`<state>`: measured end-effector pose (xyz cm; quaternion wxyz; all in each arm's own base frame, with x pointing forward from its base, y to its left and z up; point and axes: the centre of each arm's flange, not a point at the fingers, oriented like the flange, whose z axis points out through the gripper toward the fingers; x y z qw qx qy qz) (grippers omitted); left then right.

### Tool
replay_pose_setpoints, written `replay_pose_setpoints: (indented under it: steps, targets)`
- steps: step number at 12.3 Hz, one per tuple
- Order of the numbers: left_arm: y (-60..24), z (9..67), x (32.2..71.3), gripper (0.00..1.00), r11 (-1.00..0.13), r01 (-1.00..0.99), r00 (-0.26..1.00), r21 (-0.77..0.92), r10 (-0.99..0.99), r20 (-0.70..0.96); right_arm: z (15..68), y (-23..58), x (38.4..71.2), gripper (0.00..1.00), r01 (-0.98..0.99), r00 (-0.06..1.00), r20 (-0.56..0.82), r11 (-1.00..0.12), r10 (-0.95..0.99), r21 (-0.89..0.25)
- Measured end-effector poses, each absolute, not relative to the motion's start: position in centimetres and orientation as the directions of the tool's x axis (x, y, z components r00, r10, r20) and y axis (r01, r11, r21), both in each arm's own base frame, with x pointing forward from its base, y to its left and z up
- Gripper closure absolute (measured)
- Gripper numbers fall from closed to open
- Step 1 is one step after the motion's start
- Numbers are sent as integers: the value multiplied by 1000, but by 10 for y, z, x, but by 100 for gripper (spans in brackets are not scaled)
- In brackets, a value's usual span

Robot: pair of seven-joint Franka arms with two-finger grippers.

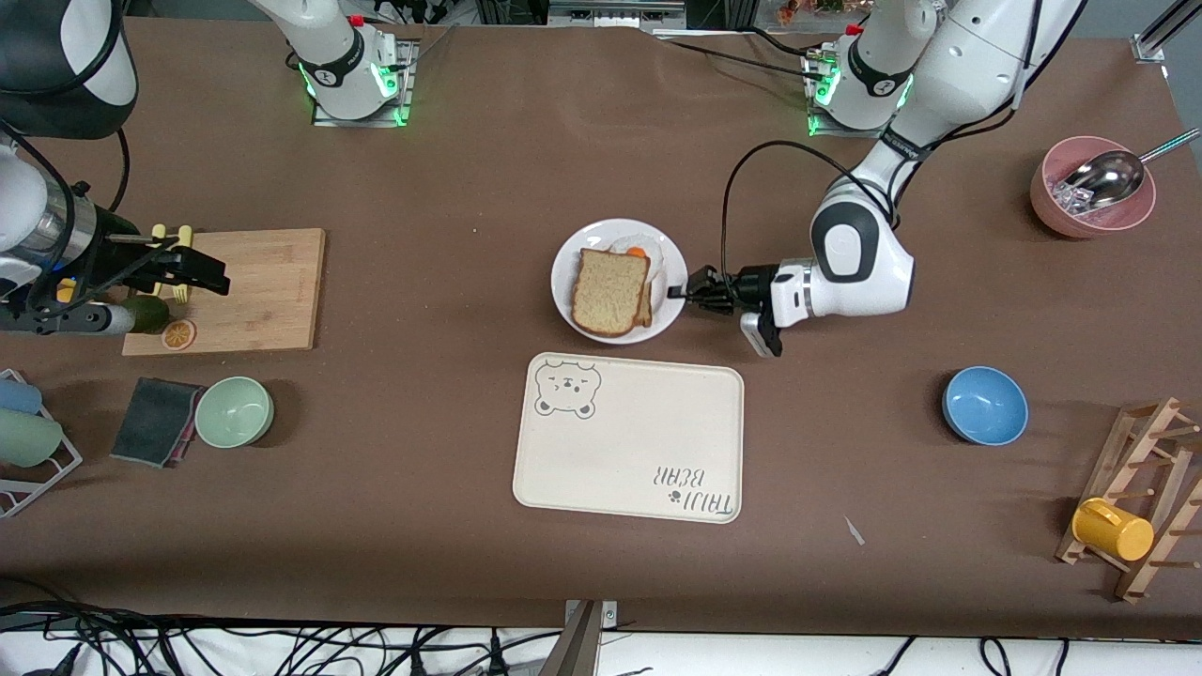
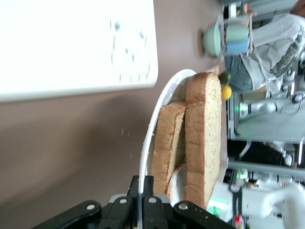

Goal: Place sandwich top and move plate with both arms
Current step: 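Slide the plate onto the TAIJI BEAR tray with the left gripper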

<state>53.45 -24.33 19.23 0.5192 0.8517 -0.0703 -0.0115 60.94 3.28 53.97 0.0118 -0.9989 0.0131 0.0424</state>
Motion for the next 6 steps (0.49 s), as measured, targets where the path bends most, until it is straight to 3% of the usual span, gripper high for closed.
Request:
replay_pose_setpoints:
  steps: [6]
  targets:
    - [-215,189,634,96,-435,-53,998,899,16,66,540,33,610,0,-27,996,-83,-999,-25,-22]
